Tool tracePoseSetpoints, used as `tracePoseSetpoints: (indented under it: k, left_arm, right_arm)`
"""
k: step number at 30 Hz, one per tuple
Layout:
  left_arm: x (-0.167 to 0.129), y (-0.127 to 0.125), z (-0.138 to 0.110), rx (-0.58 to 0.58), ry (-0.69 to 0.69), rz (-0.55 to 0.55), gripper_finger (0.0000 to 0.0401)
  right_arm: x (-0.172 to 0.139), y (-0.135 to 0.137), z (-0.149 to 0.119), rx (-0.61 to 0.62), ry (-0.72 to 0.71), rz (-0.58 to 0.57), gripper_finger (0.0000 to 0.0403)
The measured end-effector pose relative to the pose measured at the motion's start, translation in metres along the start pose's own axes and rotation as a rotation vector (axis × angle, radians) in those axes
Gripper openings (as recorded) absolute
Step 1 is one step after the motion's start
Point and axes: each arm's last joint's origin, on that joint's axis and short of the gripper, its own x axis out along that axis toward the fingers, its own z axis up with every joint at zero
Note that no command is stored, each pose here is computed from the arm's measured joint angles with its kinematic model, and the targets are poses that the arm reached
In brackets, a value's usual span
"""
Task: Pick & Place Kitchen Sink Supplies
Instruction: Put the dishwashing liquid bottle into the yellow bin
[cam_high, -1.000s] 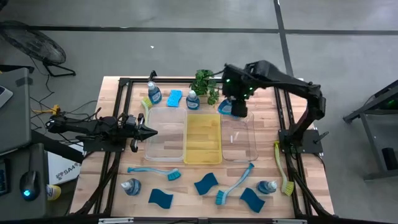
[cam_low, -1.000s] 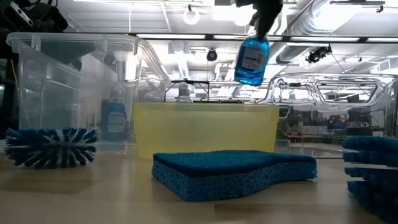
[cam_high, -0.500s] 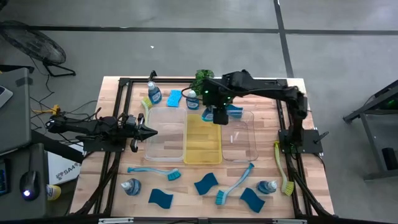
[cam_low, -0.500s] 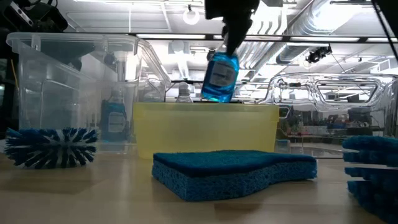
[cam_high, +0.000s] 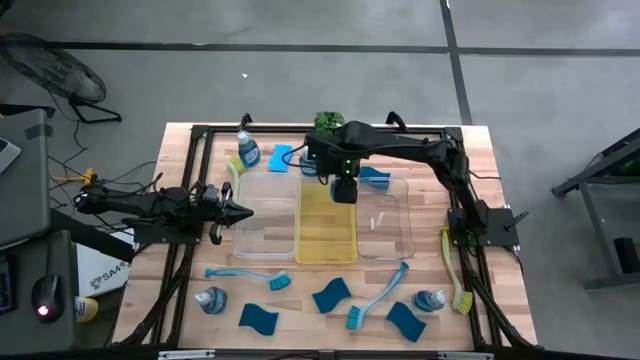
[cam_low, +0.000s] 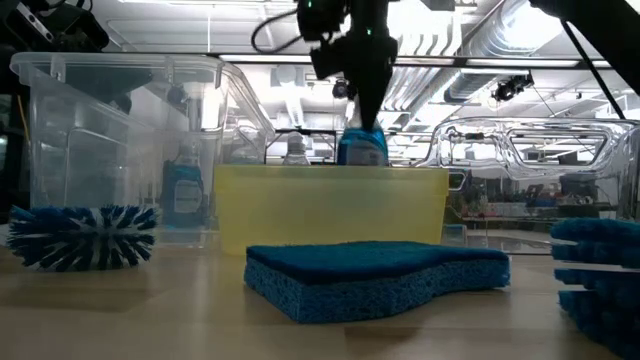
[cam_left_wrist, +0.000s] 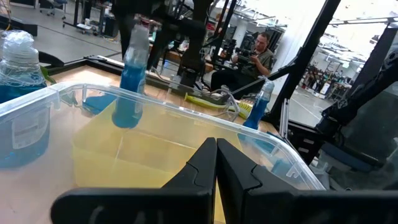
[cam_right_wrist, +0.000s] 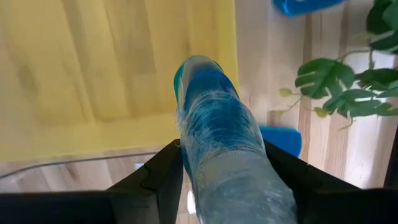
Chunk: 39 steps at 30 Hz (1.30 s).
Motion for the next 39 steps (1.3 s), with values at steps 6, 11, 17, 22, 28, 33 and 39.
tracePoseSetpoints:
  k: [6,11,17,22,28,33,39]
  left_arm:
    - [0.0,0.0,0.0,0.0,0.0,0.0,0.0002]
    - [0.0,0.0,0.0,0.0,0.0,0.0,0.0002]
    - [0.0,0.0,0.0,0.0,0.0,0.0,0.0002]
    - [0.0,0.0,0.0,0.0,0.0,0.0,0.0002]
    - [0.0,0.0,0.0,0.0,0.0,0.0,0.0002]
    - [0.0,0.0,0.0,0.0,0.0,0.0,0.0002]
    - [0.0,0.0,0.0,0.0,0.0,0.0,0.0002]
  right_arm:
    - [0.01,0.0,0.002,-0.017,-0.009,0.0,0.017]
    - [0.019,-0.001,0.002,-0.017,-0.002,-0.003,0.017]
    - [0.028,-0.003,0.001,-0.04,0.011,-0.005,0.017]
    - [0.034,-0.005,0.001,-0.044,0.012,-0.004,0.017]
    - [0.036,-0.005,0.002,-0.058,0.007,-0.021,0.0173]
    - [0.036,-0.005,0.002,-0.085,0.006,-0.029,0.0202]
    - [0.036,-0.005,0.001,-0.083,0.013,-0.033,0.0246]
